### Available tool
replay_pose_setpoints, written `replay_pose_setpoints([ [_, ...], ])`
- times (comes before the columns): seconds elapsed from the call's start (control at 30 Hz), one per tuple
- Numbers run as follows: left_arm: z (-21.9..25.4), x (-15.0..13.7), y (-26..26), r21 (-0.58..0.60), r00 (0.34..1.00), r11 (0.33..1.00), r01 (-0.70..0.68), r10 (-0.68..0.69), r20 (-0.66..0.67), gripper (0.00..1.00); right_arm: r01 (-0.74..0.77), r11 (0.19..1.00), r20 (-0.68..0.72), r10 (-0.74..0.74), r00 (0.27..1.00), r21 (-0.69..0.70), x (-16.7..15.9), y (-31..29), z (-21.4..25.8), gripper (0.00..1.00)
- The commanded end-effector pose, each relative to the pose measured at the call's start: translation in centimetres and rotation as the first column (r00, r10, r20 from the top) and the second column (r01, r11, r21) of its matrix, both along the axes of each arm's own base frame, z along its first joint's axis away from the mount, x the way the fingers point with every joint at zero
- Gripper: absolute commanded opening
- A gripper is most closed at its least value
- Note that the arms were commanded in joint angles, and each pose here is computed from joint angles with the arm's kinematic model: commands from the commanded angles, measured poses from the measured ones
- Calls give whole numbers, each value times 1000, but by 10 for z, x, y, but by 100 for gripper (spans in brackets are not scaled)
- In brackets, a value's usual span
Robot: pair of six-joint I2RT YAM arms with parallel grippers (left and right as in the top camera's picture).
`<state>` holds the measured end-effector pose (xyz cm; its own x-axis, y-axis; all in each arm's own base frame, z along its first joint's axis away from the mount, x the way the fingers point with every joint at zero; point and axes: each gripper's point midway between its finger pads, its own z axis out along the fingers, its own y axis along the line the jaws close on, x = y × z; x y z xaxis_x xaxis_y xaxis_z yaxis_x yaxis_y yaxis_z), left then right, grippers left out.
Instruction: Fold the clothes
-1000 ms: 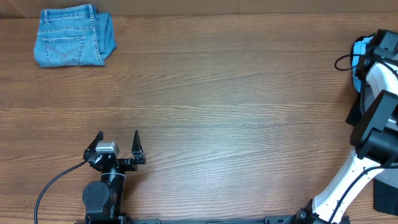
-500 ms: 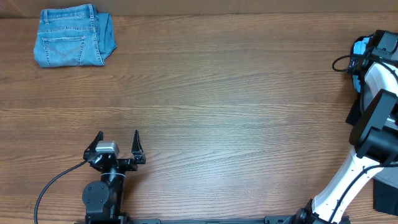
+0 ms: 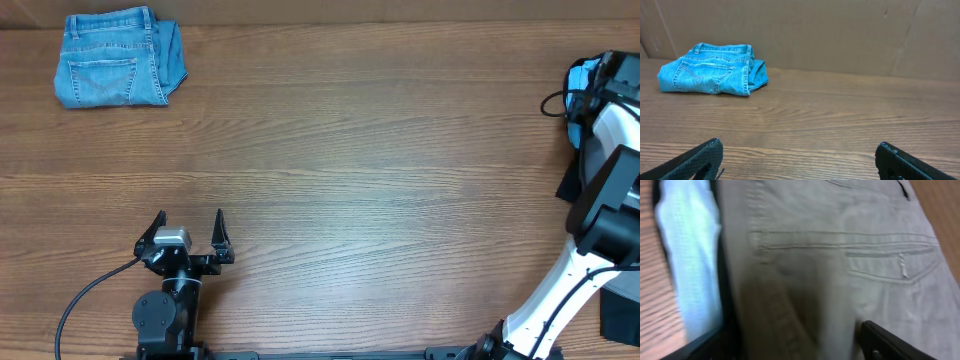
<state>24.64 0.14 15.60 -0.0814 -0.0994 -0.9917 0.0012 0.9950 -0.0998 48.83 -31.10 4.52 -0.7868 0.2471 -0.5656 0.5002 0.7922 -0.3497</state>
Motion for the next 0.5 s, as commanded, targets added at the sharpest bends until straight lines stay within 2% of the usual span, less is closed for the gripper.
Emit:
replay_pose_setpoints([
  [0.0, 1, 0, 0, 22, 1000, 1000, 6, -6, 8, 100, 10, 1000, 7, -10, 1000, 19, -1, -7, -6, 77],
  [0.3, 1, 0, 0, 22, 1000, 1000, 6, -6, 8, 100, 6, 1000, 5, -6, 1000, 27, -2, -6, -9, 77],
  [0.37, 1, 0, 0, 22, 1000, 1000, 6, -6, 8, 100, -20, 998, 15, 19, 1000, 52, 1, -1, -11, 86],
  [0.47, 1, 0, 0, 22, 1000, 1000, 6, -6, 8, 100, -38, 996, 23, 36, 999, 76, 4, 4, -15, 88],
])
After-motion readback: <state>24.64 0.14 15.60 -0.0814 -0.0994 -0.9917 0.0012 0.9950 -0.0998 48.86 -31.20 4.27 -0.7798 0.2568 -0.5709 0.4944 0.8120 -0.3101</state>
